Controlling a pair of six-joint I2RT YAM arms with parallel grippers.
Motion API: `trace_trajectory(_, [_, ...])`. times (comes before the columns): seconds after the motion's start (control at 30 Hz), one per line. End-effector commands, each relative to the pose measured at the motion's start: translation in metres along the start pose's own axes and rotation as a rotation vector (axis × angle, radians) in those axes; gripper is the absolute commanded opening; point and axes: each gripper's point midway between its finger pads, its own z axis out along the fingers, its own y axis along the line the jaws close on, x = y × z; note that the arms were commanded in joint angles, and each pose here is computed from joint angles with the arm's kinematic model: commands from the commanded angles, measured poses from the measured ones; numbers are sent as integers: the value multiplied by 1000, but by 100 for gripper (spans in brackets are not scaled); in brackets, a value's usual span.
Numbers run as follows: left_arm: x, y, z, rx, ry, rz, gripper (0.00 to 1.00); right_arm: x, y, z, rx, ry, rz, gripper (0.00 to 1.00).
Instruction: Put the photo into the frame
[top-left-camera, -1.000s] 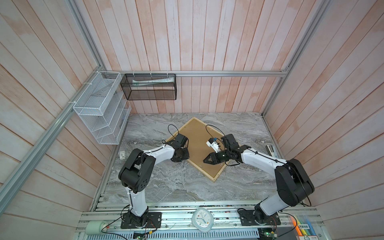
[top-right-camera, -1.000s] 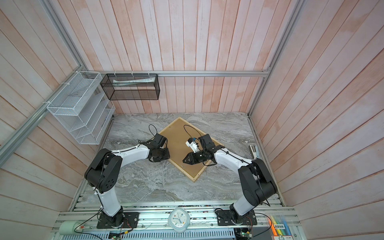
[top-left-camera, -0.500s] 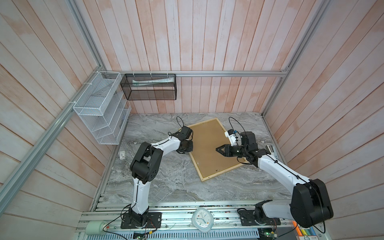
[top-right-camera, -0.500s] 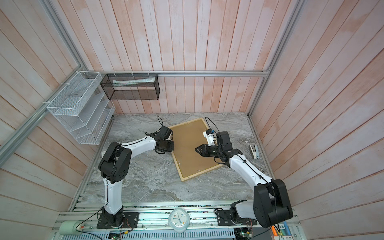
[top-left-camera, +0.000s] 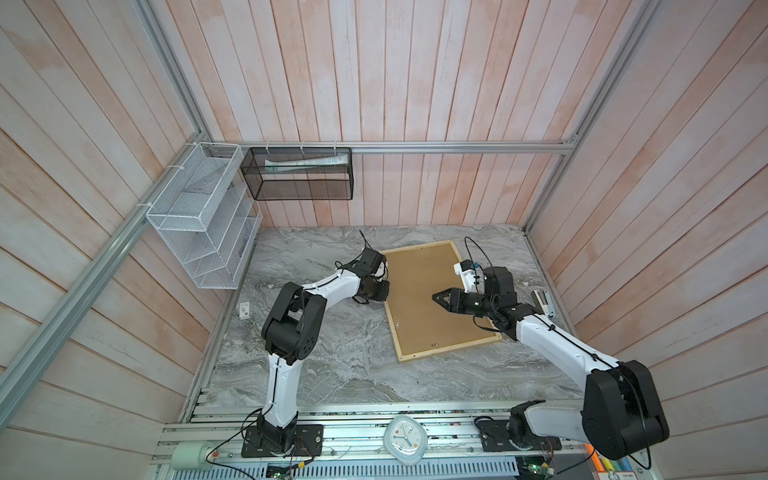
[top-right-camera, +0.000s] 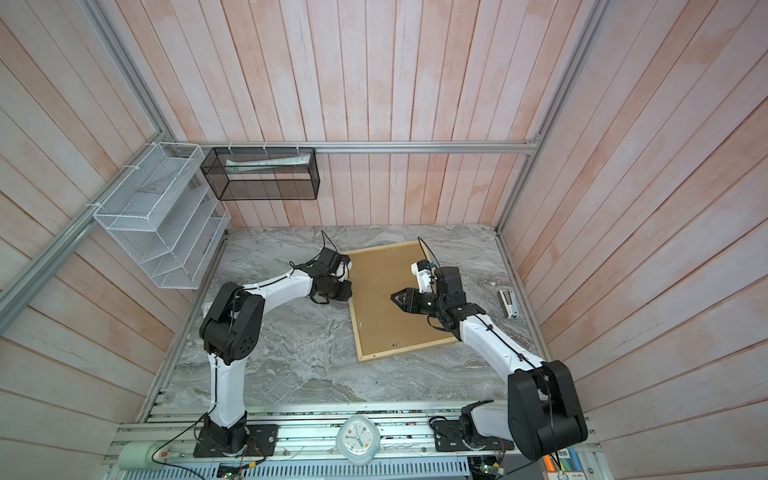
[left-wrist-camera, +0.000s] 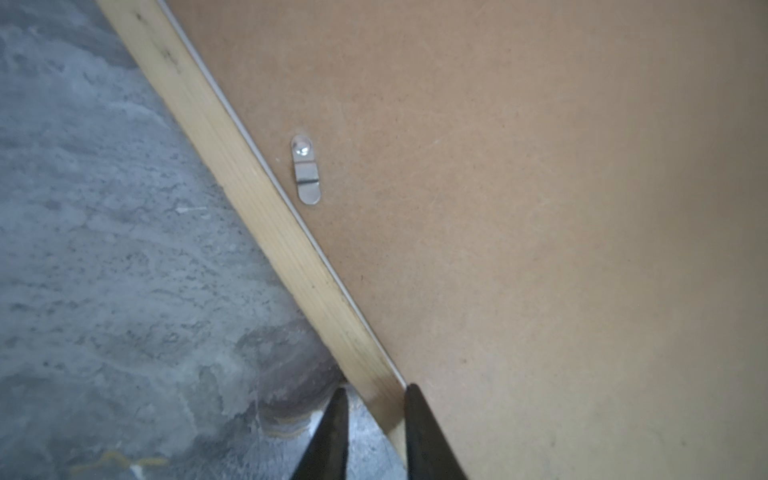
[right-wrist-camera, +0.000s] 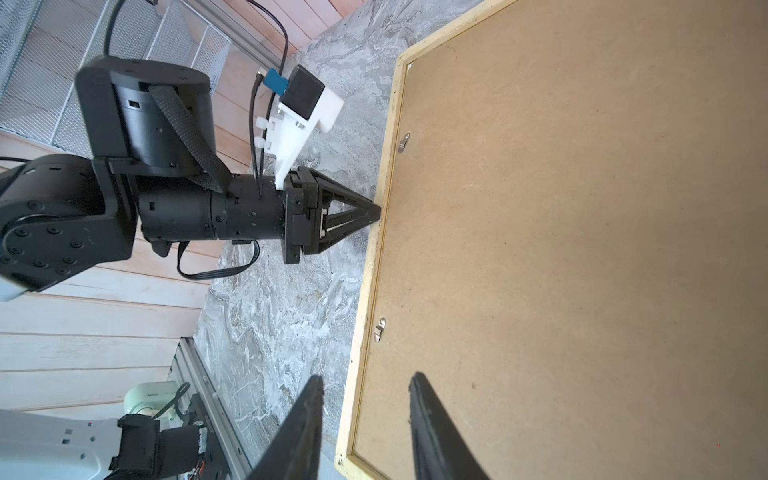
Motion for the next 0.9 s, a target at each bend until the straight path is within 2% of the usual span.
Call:
trace_trajectory(0.0, [2, -5, -11, 14, 1, -12, 36, -14, 3, 3, -20, -37, 0, 42])
trace_trajectory(0.07, [4, -4, -19, -1, -7, -58, 40, -17, -2, 6, -2, -37, 3, 44])
trace_trajectory(0.23, [16, -6, -30, -7, -13, -196, 42, -18, -13, 17, 36, -12, 23, 46])
trace_trajectory(0.43, [30, -11, -29, 6, -35, -303, 42, -25, -7, 21, -12, -48, 25, 46])
trace_trajectory(0.6, [33, -20, -30, 4, -78, -343, 40, -29, -7, 27, -24, -45, 38, 45])
trace_trajectory(0.87, [32, -32, -27, 0, -103, -335, 40, -24, -8, 35, -44, -22, 63, 43])
